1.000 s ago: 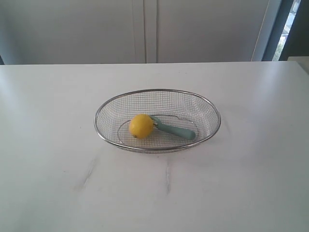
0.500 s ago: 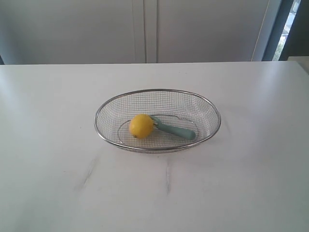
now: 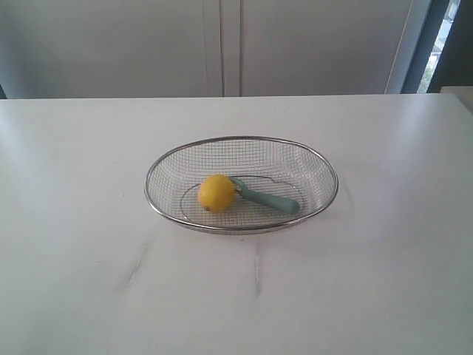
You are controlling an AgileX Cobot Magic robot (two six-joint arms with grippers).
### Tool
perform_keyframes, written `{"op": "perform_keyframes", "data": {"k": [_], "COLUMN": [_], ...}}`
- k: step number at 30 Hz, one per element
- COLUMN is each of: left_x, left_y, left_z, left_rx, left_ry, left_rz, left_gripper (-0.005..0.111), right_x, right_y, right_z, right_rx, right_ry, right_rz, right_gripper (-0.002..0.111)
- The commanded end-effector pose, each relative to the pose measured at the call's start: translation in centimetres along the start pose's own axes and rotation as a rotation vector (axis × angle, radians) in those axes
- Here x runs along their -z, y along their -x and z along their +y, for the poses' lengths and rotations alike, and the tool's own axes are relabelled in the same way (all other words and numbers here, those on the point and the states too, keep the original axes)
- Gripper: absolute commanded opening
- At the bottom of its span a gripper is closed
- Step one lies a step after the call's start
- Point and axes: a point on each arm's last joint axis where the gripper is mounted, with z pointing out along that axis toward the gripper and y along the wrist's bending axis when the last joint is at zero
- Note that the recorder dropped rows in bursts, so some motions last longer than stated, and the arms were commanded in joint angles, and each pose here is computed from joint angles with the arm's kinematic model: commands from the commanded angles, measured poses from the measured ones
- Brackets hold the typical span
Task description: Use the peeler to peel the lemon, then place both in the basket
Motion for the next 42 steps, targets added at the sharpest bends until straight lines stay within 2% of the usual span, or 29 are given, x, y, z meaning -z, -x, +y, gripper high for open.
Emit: {"op": "perform_keyframes", "data": {"k": [1, 6, 16, 20, 36, 38, 42], "left_x": [0.0, 0.0, 0.0, 0.0, 0.0, 0.0, 0.0], "left_y": [-0.1, -0.1, -0.1, 0.0, 0.0, 0.0, 0.0], "left_z": [-0.1, -0.1, -0.1, -0.1, -0.1, -0.1, -0.1], "left_rx": [0.014, 0.014, 0.014, 0.014, 0.014, 0.014, 0.014], "left_ry": [-0.010, -0.010, -0.010, -0.010, -0.010, -0.010, -0.010], "left_rz": [-0.005, -0.005, -0.005, -0.007, -0.007, -0.007, -0.007], "left_gripper": [0.000, 0.000, 0.000, 0.000, 0.000, 0.000, 0.000], "right_x": [0.1, 0.6, 1.0, 1.9, 2.0, 2.1, 2.3], "right_y": [-4.3, -7.7, -9.4, -11.1, -11.0, -10.8, -10.5], "right_z": [-0.5, -0.8, -0.8, -0.9, -1.1, -1.3, -2.2], "right_rx": [-0.023, -0.022, -0.022, 0.044, 0.027, 0.028, 0.033], "right_ry": [-0.017, -0.027, -0.022, -0.019, -0.052, -0.093, -0.255], "right_rz": [0.085, 0.183, 0.361, 0.576, 0.560, 0.536, 0.494], "right_gripper": [0.000, 0.000, 0.000, 0.000, 0.000, 0.000, 0.000]}}
